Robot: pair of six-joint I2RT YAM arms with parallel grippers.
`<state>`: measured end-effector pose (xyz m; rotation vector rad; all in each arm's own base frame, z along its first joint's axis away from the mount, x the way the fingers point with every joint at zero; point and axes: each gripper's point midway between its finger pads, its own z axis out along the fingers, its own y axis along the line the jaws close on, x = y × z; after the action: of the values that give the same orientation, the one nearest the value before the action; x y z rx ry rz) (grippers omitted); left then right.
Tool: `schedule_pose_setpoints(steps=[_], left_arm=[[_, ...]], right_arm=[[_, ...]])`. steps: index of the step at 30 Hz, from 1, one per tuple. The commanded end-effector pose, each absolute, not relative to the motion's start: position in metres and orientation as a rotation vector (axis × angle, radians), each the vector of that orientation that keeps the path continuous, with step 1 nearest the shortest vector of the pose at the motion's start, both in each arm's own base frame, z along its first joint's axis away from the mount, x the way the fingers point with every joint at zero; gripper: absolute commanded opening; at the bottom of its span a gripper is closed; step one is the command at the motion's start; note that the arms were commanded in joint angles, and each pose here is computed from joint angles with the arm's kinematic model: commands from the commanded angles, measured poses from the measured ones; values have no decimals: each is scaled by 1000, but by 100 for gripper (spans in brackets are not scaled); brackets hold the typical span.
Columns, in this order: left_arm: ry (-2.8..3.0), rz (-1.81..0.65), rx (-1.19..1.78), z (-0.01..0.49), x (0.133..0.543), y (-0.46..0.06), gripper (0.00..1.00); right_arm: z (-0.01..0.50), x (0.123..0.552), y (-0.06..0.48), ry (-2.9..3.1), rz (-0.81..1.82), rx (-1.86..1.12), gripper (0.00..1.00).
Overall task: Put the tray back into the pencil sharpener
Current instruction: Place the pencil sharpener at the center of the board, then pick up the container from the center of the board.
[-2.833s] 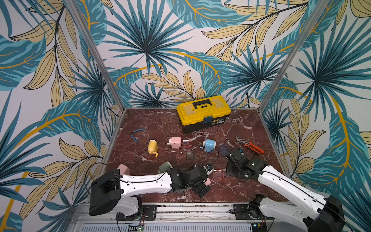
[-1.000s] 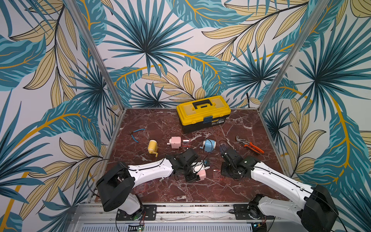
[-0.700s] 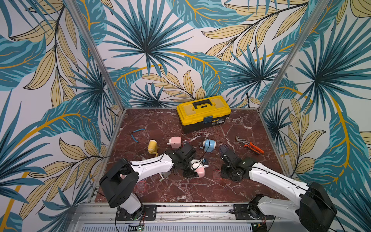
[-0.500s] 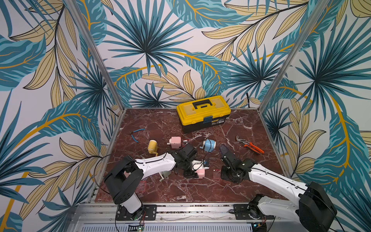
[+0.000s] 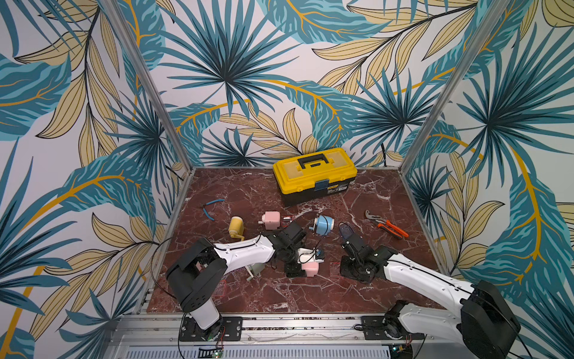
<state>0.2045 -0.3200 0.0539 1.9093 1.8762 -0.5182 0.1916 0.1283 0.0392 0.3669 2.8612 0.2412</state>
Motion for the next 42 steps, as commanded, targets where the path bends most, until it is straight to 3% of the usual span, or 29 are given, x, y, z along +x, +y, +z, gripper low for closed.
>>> schedule_pose_setpoints(steps=[1, 20, 42], left_arm=[[1848, -559, 1891, 69, 204, -327, 77], [1854, -639, 1878, 71, 200, -331, 48], [1842, -621, 1854, 73, 213, -342, 43]], right_arm=[[35, 195, 121, 2849, 185, 374, 39], [33, 212, 150, 2875, 281, 203, 15], [32, 219, 187, 2870, 512, 156, 13]])
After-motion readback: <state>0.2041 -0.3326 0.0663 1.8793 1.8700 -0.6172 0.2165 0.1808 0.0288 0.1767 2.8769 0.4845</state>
